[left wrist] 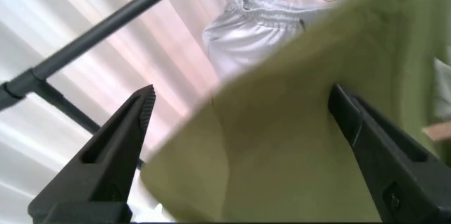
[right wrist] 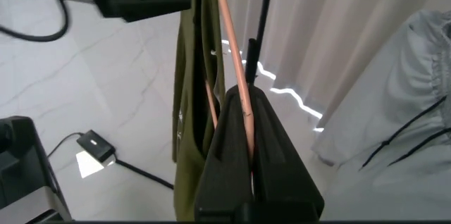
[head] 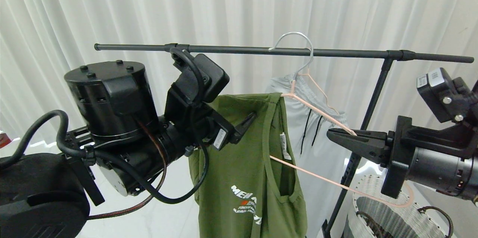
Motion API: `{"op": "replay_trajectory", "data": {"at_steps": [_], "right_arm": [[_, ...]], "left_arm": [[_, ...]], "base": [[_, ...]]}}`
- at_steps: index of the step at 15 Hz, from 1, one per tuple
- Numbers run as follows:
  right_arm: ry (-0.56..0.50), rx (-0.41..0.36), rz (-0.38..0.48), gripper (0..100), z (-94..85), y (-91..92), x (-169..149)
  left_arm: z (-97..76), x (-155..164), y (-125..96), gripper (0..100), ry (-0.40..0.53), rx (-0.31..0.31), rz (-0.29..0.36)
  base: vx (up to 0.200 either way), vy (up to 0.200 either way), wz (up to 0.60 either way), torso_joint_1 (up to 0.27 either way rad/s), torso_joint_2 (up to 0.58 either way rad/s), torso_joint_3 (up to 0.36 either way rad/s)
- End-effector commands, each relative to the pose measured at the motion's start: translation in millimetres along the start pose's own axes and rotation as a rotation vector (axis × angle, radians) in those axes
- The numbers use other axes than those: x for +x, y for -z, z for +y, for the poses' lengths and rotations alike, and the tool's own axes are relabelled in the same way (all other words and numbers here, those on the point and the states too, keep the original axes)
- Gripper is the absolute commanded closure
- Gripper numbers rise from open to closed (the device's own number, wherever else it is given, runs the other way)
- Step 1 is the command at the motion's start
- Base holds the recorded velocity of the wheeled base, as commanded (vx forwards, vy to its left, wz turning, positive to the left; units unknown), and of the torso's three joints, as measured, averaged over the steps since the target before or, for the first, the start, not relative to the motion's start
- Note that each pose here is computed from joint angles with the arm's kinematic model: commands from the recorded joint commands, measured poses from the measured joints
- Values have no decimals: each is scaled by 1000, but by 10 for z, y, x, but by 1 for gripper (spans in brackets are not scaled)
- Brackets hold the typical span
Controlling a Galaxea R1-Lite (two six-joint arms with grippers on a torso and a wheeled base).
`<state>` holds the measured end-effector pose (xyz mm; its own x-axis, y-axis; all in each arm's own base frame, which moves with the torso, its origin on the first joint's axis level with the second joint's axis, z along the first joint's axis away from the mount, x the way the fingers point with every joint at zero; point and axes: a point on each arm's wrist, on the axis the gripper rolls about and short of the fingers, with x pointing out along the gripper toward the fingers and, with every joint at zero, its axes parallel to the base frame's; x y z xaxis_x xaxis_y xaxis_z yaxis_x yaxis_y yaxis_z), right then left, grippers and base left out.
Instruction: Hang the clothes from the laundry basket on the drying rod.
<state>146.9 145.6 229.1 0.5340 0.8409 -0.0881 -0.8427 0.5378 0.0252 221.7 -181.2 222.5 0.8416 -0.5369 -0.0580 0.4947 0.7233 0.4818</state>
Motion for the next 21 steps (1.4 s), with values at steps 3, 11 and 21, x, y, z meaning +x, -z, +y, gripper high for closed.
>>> {"op": "replay_trajectory", "data": {"at_steps": [3, 11, 21], "right_arm": [[-33, -11, -16, 100, 65, -4, -9], [-79, -42, 13, 100, 155, 95, 21], [-116, -43, 33, 100, 222, 139, 60]], "left_arm": [[69, 90, 70, 0, -27, 49, 24], [85, 125, 49, 0, -24, 57, -16], [77, 121, 63, 100, -19, 55, -14]], "base": [[0, 0, 0, 0, 0, 0], [0, 0, 0, 0, 0, 0], [0, 0, 0, 0, 0, 0]]}}
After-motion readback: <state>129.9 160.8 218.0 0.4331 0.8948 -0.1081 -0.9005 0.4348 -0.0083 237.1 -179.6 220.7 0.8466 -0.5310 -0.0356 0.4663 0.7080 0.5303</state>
